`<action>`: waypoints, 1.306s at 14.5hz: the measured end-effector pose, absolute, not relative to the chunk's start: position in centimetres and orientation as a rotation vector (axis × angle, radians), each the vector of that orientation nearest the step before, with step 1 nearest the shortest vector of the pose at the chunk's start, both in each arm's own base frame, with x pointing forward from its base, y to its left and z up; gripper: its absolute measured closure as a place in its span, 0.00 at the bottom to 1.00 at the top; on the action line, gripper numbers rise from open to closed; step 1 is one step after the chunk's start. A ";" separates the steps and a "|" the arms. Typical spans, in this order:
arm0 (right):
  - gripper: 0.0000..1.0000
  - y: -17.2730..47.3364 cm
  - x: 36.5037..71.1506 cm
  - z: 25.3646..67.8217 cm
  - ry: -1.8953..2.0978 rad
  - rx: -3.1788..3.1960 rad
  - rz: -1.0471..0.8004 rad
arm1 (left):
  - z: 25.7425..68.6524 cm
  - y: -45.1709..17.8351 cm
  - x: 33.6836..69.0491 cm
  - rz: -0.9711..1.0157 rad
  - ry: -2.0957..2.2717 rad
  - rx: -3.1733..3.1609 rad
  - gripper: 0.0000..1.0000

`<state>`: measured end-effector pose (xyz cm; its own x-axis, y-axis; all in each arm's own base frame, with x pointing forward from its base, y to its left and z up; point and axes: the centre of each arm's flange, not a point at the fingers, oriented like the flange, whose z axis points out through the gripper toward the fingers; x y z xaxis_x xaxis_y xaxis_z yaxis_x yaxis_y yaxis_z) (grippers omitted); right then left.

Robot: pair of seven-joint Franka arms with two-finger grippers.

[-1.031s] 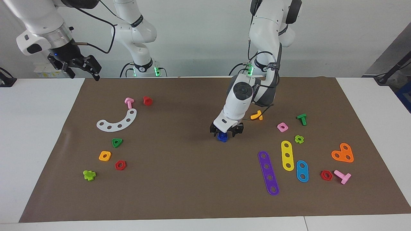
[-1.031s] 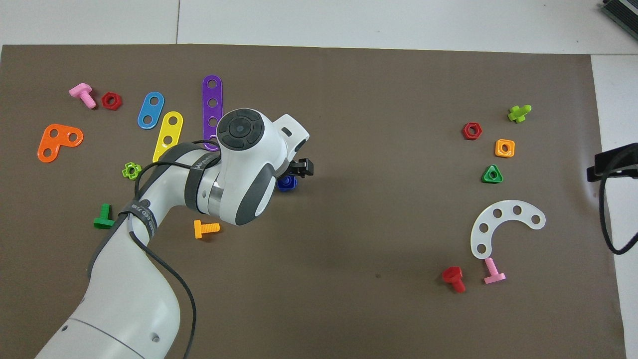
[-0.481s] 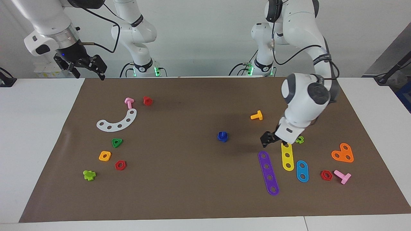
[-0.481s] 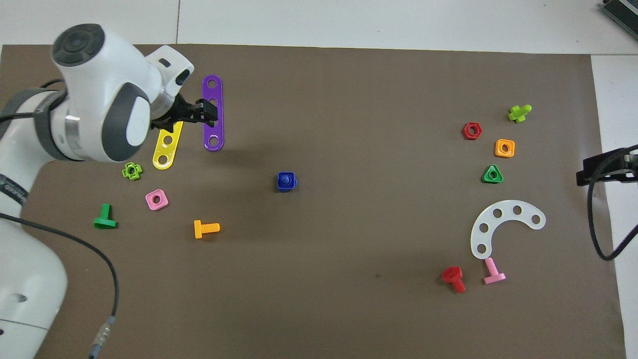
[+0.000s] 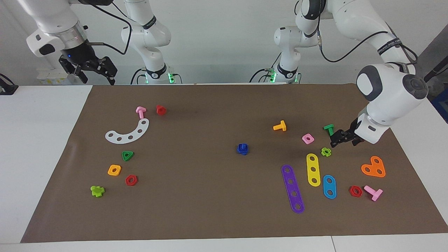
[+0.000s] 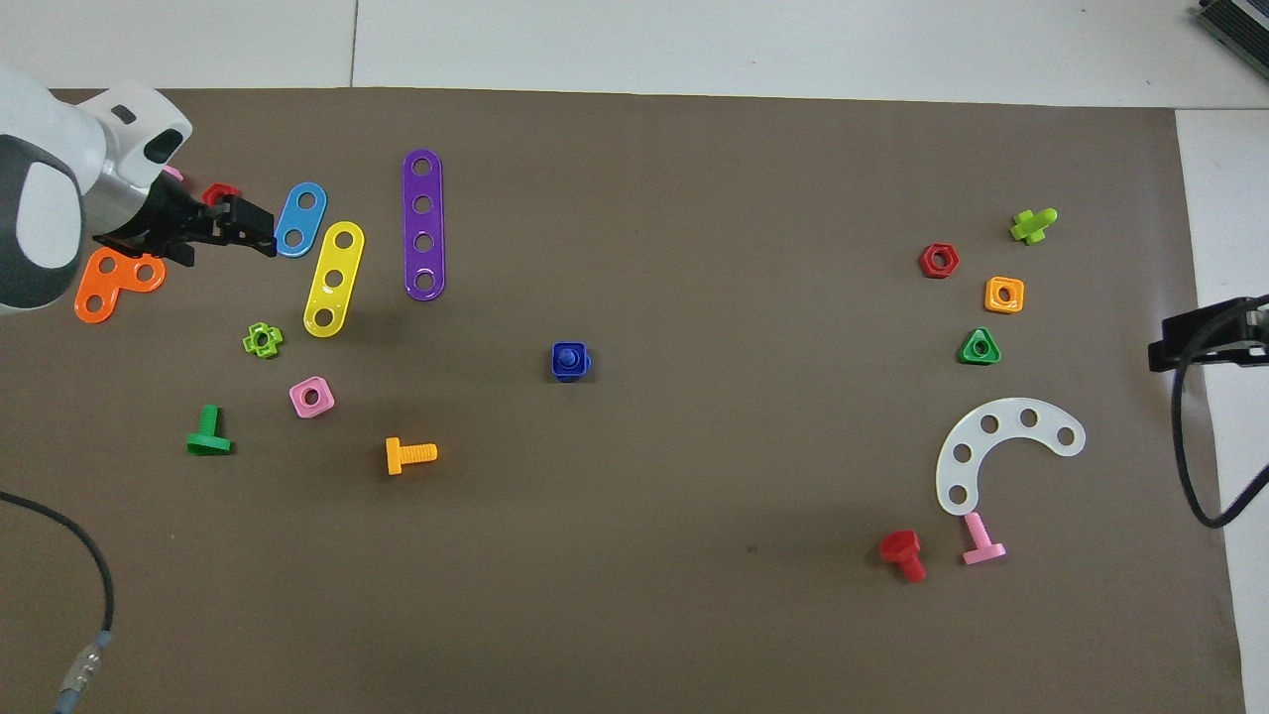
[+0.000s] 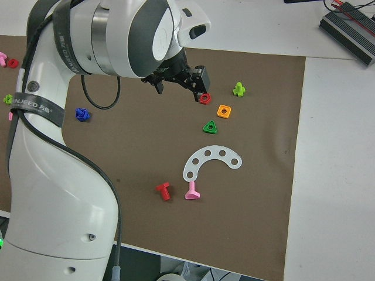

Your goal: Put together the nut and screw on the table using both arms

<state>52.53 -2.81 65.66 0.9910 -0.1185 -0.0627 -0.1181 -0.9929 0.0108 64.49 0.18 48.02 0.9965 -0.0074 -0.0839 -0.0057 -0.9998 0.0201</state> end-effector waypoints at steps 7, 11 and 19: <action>0.00 -2.8 52.5 65.7 -0.186 3.127 -0.099 | 60.1 -0.7 58.1 -0.033 -0.050 3.122 0.00; 0.00 -2.8 52.5 65.7 -0.186 3.127 -0.099 | 62.8 -0.7 56.2 0.000 -0.057 3.124 0.00; 0.00 -2.8 52.5 65.7 -0.186 3.127 -0.100 | 63.4 -1.3 55.7 -0.006 -0.078 3.130 0.00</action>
